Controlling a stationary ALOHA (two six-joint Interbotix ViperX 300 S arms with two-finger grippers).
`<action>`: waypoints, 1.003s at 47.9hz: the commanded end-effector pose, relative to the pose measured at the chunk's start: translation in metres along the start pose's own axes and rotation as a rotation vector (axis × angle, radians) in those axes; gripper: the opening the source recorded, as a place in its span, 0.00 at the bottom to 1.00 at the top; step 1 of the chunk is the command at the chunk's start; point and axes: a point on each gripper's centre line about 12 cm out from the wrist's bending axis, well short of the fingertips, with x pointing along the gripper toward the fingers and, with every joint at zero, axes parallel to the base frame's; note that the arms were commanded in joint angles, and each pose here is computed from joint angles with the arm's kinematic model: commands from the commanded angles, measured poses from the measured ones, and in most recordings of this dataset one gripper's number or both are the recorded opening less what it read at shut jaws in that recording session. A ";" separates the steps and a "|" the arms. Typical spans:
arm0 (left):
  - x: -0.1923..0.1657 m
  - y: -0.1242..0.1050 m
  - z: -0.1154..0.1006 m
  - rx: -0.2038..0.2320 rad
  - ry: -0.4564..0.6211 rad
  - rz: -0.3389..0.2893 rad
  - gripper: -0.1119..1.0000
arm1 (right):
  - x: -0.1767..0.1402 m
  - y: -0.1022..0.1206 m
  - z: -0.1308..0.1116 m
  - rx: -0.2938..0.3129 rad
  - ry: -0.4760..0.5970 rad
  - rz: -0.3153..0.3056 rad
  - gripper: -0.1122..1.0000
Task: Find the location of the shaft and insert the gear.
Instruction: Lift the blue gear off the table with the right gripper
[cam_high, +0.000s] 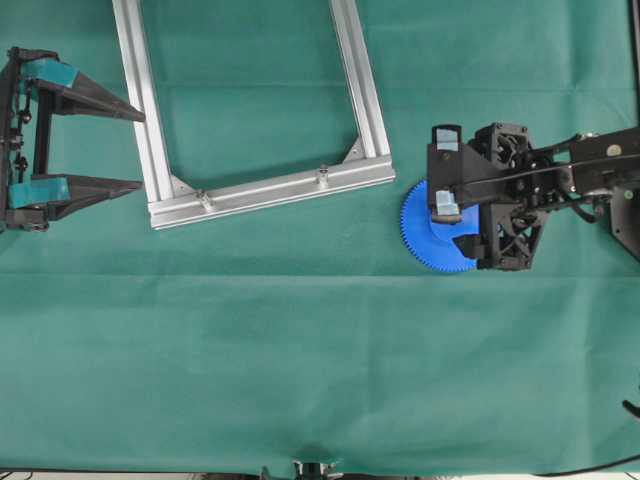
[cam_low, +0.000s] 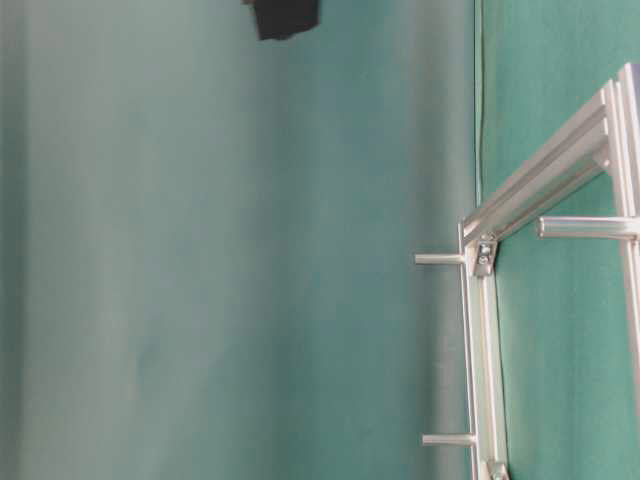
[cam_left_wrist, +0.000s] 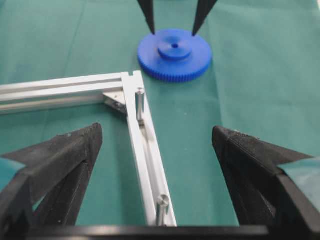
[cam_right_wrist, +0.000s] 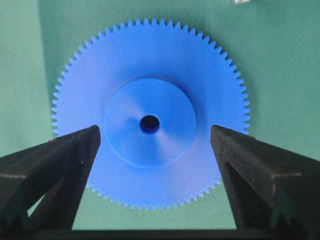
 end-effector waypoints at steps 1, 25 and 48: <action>0.001 0.000 0.012 -0.005 -0.028 0.002 0.98 | 0.000 0.002 0.003 -0.005 -0.012 0.004 0.93; 0.005 0.007 0.009 -0.013 -0.013 0.029 0.98 | 0.017 0.001 -0.002 -0.005 -0.010 0.003 0.93; 0.005 0.007 0.009 -0.013 -0.009 0.029 0.98 | 0.026 0.000 -0.004 0.001 0.013 -0.004 0.92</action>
